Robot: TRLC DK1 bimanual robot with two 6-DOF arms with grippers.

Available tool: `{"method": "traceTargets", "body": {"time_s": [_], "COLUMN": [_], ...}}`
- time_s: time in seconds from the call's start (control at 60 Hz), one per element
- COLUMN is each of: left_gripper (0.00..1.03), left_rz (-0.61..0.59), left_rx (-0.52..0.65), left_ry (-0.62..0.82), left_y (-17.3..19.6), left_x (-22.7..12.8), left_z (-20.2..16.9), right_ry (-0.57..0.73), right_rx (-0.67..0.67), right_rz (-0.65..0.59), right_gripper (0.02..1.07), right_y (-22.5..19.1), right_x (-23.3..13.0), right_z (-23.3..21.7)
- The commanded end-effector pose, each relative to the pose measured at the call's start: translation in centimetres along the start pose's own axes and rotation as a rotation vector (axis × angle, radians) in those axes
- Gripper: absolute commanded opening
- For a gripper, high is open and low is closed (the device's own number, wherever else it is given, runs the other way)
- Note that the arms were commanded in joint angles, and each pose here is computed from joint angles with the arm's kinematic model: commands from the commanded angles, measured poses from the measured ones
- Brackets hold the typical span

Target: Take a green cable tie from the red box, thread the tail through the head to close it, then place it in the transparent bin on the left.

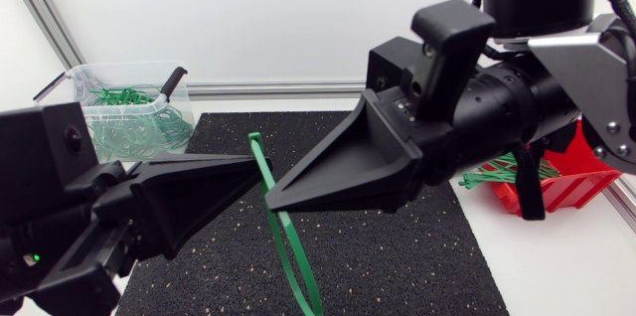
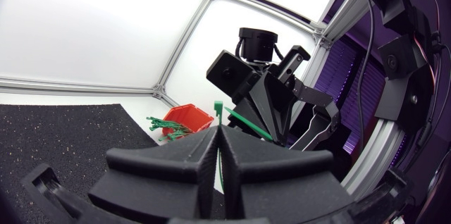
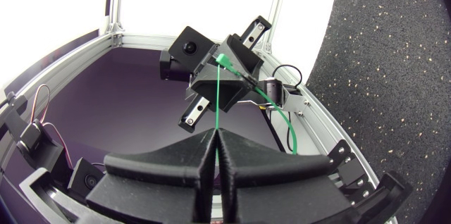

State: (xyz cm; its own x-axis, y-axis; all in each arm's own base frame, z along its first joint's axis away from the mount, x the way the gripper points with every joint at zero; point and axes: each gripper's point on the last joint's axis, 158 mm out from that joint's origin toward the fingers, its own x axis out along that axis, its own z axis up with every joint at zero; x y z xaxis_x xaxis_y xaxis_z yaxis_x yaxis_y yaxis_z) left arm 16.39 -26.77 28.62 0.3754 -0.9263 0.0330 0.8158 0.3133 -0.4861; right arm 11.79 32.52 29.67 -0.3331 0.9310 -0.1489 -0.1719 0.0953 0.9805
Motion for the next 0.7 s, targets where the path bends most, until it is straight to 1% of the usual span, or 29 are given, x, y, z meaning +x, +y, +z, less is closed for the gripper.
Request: {"method": "traceTargets", "body": {"time_s": [0.0, 0.333, 0.683], "left_gripper": [0.04, 0.04, 0.04], "left_rz": [-0.018, -0.028, -0.004], "left_rx": [0.018, 0.023, 0.028], "left_ry": [-0.013, -0.024, -0.049], "left_y": [-0.8, -1.4, -0.9], "left_x": [0.0, -0.2, -0.4], "left_z": [0.7, 1.0, 1.8], "right_ry": [0.017, 0.004, 0.007], "right_rx": [0.046, 0.053, 0.043], "right_rz": [-0.005, -0.008, -0.005], "right_gripper": [0.08, 0.08, 0.08], "right_y": [-1.1, -1.4, -1.1], "right_x": [0.4, 0.2, 0.2], "right_z": [-0.1, 0.3, 0.0]}}
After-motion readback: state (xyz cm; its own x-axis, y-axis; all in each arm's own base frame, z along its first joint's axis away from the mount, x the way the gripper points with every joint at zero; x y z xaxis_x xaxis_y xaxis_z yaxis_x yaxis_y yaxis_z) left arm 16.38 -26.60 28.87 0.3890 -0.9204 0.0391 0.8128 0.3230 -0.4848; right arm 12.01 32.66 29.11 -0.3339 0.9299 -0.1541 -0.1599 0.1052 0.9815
